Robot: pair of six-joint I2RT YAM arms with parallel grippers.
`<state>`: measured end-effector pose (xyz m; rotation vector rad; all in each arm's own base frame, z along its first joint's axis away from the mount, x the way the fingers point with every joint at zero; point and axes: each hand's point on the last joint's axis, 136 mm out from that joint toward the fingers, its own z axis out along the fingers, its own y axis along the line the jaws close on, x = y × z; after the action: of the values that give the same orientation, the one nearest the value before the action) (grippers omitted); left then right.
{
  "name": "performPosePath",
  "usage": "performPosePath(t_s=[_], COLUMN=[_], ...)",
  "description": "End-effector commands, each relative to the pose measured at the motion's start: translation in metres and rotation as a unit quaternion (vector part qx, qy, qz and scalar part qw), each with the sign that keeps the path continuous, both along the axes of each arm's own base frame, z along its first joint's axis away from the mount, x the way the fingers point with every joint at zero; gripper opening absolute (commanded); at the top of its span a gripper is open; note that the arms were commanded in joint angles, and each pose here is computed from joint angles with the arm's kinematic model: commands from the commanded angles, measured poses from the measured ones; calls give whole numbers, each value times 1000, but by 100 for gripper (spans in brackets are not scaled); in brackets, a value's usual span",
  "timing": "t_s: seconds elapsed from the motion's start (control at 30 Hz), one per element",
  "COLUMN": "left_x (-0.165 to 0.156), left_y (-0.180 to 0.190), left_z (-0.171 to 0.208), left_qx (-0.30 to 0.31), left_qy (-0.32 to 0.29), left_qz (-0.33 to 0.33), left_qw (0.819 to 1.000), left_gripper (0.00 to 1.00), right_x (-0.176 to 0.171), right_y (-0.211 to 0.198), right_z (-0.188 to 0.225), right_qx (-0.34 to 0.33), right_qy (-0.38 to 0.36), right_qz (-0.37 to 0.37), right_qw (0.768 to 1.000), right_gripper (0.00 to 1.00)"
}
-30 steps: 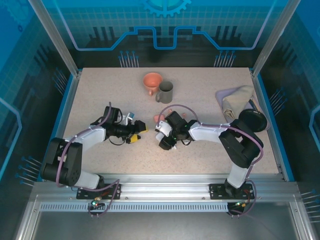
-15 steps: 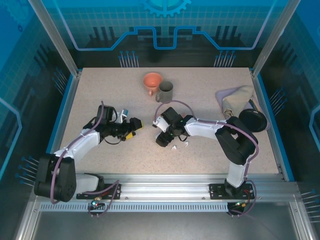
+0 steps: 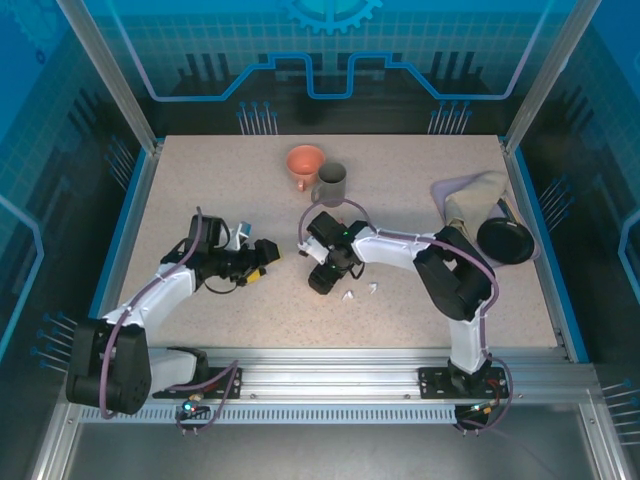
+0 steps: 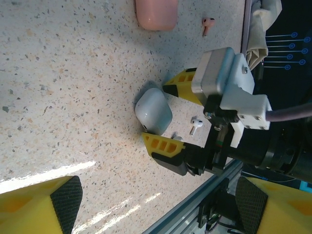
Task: Insert the wireless bluetooth earbuds into the charging case
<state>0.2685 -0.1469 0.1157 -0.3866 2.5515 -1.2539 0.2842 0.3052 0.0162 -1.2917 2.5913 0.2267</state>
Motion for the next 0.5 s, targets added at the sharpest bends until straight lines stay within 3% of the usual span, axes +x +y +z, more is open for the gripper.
performPosePath(t_s=[0.0,0.47], left_x=[-7,-8], left_y=[4,7], left_z=[-2,0], left_qx=[9,16], left_qy=[2,-1], left_qz=[-1,0], left_qw=[1000,1000], left_gripper=[86,86], right_x=[-16,-20], right_y=[-18,-16], right_z=[-8,-22], right_qx=[-57,-81], right_qy=[36,48], right_qz=[-22,-16], right_qw=[997,995], right_gripper=[74,58])
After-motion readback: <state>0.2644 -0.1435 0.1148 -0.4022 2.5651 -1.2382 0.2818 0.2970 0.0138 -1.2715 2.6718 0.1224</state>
